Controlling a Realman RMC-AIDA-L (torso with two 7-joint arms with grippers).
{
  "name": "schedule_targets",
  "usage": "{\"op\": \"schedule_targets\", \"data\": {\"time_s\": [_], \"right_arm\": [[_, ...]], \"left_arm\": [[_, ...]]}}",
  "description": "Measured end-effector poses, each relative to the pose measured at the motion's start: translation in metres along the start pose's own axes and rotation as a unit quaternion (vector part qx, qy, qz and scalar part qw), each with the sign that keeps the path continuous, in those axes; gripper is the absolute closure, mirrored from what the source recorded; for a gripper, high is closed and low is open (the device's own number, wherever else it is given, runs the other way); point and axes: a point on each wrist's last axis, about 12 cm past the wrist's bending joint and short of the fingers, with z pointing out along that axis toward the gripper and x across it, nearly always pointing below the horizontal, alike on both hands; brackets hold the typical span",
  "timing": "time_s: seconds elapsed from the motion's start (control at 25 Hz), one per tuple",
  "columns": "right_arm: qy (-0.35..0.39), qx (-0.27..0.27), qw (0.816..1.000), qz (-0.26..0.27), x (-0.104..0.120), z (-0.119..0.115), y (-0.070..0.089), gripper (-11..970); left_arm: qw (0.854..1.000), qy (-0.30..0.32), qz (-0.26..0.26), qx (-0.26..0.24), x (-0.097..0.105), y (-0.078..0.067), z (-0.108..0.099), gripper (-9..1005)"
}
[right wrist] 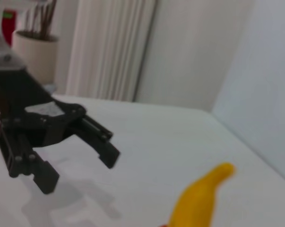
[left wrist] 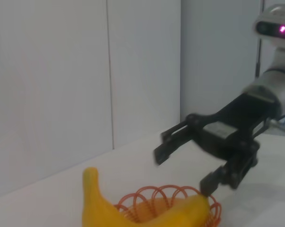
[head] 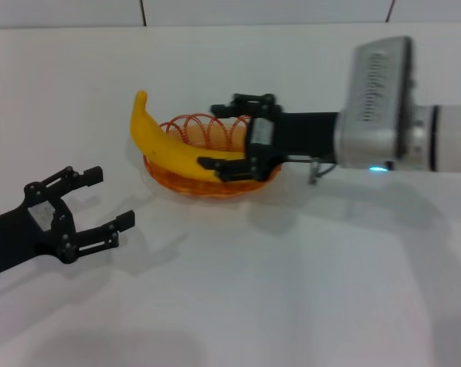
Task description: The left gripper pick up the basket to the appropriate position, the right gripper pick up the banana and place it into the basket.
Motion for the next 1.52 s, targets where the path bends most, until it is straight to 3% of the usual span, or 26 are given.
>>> {"op": "schedule_targets", "data": {"time_s": [0.28, 0.52, 0.8, 1.52], "right_arm": [[-0.028, 0.023, 0.996, 0.079, 0.029, -0.07, 0.004, 164], [-0.011, 0.049, 0.987, 0.153, 0.069, -0.109, 0.005, 163], [-0.008, 0.072, 0.989, 0.125, 0.093, -0.121, 0.019, 163], [-0.038, 0.098, 0.987, 0.124, 0.089, -0.132, 0.014, 163]], "left_arm": [[1.0, 0.002, -0.001, -0.018, 0.005, -0.001, -0.011, 105], [0.999, 0.0, 0.009, -0.037, 0.007, 0.001, -0.015, 106], [0.999, 0.004, 0.01, -0.042, 0.011, -0.001, -0.019, 106], [0.999, 0.002, 0.017, -0.049, 0.012, -0.003, -0.02, 105]]}}
